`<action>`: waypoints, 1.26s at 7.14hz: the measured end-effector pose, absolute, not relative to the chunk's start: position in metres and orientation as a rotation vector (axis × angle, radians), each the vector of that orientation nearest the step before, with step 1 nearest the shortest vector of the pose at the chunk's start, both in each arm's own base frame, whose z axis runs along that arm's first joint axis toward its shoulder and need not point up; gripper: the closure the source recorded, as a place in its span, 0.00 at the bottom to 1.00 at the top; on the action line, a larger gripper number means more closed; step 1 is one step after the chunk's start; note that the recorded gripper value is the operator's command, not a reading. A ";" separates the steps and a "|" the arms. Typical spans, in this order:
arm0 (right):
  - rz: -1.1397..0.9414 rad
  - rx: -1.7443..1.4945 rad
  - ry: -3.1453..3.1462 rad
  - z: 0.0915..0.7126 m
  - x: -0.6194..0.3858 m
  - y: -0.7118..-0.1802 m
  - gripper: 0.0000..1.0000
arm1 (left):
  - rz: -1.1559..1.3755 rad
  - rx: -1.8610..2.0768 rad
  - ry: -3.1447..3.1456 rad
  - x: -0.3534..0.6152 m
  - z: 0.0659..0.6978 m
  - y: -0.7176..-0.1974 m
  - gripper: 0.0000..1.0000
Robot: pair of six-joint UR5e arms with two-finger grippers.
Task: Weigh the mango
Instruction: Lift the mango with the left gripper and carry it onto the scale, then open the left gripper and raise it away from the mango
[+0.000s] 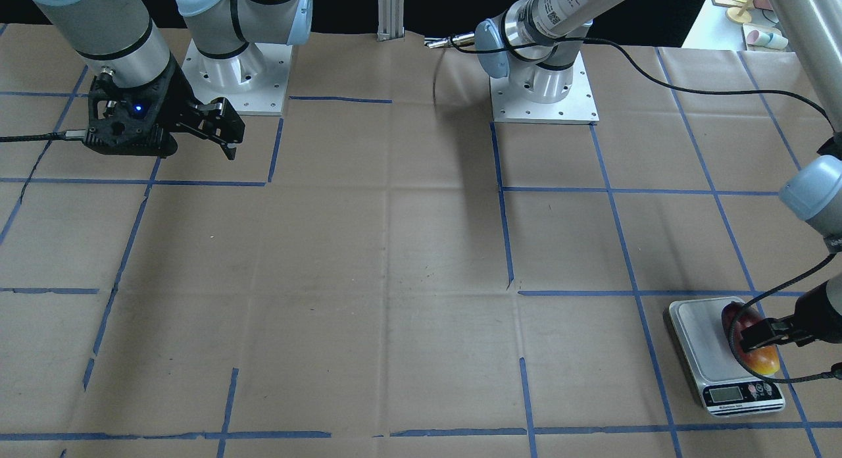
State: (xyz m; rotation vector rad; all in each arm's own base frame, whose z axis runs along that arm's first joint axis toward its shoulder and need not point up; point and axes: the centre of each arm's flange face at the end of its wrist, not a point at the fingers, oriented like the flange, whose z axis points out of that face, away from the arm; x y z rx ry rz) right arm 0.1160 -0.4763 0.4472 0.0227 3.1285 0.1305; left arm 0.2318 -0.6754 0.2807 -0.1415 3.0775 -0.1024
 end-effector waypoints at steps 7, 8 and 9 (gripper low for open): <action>0.131 0.023 3.128 0.447 0.116 -0.476 0.00 | 0.028 -0.341 3.110 -0.033 0.490 -0.569 0.00; 0.131 0.023 3.128 0.447 0.116 -0.476 0.00 | 0.062 -0.336 3.111 -0.081 0.484 -0.555 0.01; 0.131 0.023 3.129 0.447 0.116 -0.476 0.00 | 0.100 -0.309 3.110 -0.110 0.473 -0.540 0.01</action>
